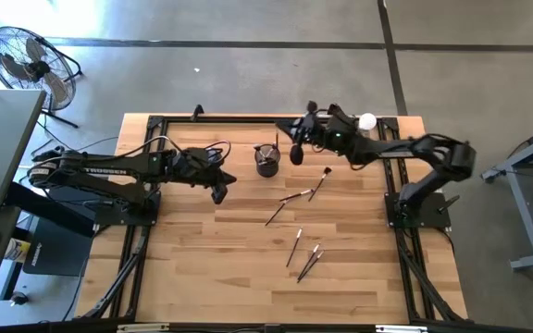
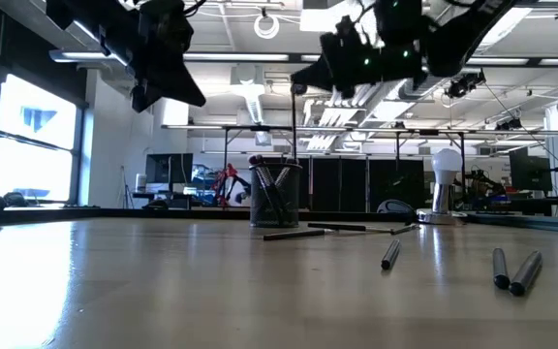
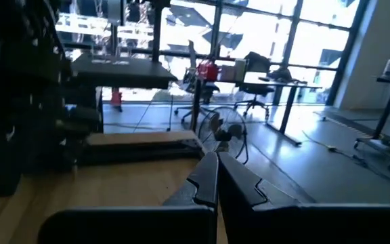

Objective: Pick & Place Makeup Brushes
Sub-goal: Put the small white make-up brush into the black container

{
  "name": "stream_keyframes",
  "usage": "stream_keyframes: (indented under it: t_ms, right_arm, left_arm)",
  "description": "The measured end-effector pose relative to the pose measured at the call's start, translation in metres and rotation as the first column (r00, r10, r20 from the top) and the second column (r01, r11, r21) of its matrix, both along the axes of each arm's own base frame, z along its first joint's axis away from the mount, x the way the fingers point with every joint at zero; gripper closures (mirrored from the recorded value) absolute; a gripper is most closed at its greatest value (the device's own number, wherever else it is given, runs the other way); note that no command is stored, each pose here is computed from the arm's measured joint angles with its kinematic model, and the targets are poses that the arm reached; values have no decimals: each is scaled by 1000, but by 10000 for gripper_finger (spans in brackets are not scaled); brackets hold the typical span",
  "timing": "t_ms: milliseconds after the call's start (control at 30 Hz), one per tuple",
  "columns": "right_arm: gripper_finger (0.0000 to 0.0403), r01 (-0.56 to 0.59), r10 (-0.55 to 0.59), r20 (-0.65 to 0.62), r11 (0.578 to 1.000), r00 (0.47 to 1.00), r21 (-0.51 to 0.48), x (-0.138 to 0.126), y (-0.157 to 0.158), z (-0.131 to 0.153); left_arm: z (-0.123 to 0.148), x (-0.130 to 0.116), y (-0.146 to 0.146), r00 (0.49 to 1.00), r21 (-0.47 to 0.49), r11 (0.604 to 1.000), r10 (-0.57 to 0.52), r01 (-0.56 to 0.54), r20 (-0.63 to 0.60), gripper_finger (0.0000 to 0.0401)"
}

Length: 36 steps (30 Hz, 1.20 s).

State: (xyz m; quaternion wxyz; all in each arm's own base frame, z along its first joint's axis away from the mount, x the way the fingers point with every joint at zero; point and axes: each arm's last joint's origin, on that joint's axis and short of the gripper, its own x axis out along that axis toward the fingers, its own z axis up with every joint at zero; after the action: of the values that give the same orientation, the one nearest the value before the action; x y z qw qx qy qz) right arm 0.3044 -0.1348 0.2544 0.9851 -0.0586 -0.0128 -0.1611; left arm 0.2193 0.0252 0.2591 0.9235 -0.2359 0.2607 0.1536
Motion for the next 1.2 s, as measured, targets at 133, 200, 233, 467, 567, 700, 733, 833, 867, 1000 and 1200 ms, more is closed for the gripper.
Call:
stream_keyframes:
  t_ms: [133,200,233,467,567,700,733,833,867,1000,1200]
  right_arm:
    - [402,-48,50,-73,998,996,31,13,-5,-30]
    - [402,-48,53,-113,998,992,52,17,-6,-43]
    - [401,-47,55,-133,997,990,61,17,-7,-48]
    - [359,-55,82,-173,986,982,155,10,-1,-35]
    - [324,-12,70,-235,971,969,238,1,4,-19]
    - [280,93,21,-355,949,935,300,-9,20,10]
    - [273,112,16,-386,945,923,308,-11,27,17]
    - [265,173,4,-470,927,883,332,-17,50,33]
    - [265,195,1,-488,916,873,351,-18,58,37]
    - [279,282,-9,-512,843,859,459,-21,83,39]
    - [323,405,3,-560,688,828,603,-28,118,5]
  left_arm:
    - [3,2,0,999,-29,999,29,-28,37,401]
    - [3,2,0,998,-44,998,39,-37,47,401]
    - [3,2,0,997,-66,997,53,-50,55,401]
    - [4,2,0,995,-149,987,78,-68,64,400]
    - [4,2,-1,995,-149,987,70,-60,64,400]
    - [3,3,-2,998,-114,993,-7,13,60,383]
    - [3,3,-2,998,-111,993,-32,38,59,374]
    - [0,5,-3,996,-99,992,-80,84,43,337]
    - [-1,5,-3,996,-96,991,-87,90,36,323]
    - [0,5,-2,997,-64,995,-73,75,35,278]
    - [1,4,-3,993,-35,993,-115,116,25,267]
